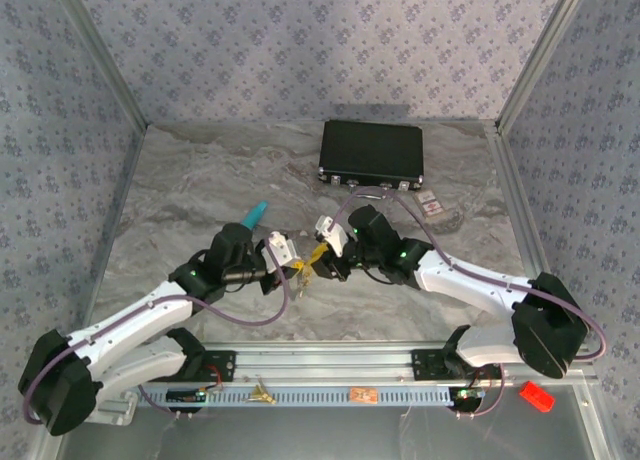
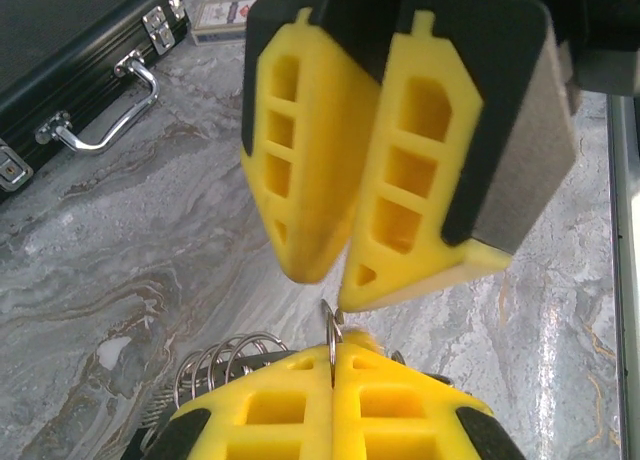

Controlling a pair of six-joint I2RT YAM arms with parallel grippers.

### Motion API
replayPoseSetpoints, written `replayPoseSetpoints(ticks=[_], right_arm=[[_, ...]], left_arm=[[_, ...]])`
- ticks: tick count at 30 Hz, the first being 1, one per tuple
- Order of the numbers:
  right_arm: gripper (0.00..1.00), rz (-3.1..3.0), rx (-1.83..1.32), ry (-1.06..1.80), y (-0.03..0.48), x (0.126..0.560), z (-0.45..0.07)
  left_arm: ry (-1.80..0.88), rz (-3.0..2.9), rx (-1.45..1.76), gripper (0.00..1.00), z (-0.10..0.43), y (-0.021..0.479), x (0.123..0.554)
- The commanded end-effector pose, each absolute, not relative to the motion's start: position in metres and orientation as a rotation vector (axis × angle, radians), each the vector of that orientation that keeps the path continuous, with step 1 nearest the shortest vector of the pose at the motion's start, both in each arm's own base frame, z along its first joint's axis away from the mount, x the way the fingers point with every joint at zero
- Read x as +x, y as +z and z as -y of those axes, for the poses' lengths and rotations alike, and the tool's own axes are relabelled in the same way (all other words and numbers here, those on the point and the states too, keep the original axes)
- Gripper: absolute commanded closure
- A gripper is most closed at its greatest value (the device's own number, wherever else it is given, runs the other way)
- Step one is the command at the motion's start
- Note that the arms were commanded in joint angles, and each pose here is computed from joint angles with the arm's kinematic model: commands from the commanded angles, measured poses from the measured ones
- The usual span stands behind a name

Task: Put the keys on the keyring

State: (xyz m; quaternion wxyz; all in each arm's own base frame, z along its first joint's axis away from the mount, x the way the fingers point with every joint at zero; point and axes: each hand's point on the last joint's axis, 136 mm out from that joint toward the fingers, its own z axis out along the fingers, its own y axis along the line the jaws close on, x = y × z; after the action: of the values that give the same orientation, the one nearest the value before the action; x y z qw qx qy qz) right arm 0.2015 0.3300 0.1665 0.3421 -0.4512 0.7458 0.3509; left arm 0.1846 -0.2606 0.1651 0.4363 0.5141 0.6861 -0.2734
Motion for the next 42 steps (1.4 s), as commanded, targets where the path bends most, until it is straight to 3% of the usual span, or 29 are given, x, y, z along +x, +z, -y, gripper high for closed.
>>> replayPoseSetpoints(ticks=[1,8,16,25,42], right_arm=[[0.68,-1.901,-1.144,0.919,0.182,0.203,-0.326],[0.65,-1.721,-1.272,0.843,0.194,0.195,-0.31],[0.74,-1.576,-1.503,0.863,0.187,0.178,-0.324],[0.77,-1.574,-1.561,0.872,0.174,0.174,-0.332],[1.0,-1.627,-1.582,0.894,0.164,0.175,-0.336]], left_arm=[[-0.689,-1.611,1.295,1.0,0.265,0.179,0.181],[-0.695,-1.532,1.343,1.0,0.266,0.179,0.174],[-0.715,-1.365,1.375,1.0,0.27,0.188,0.162],[-0.724,-1.335,1.392,1.0,0.27,0.187,0.157],[-0.729,-1.3,1.393,1.0,0.27,0.191,0.154]])
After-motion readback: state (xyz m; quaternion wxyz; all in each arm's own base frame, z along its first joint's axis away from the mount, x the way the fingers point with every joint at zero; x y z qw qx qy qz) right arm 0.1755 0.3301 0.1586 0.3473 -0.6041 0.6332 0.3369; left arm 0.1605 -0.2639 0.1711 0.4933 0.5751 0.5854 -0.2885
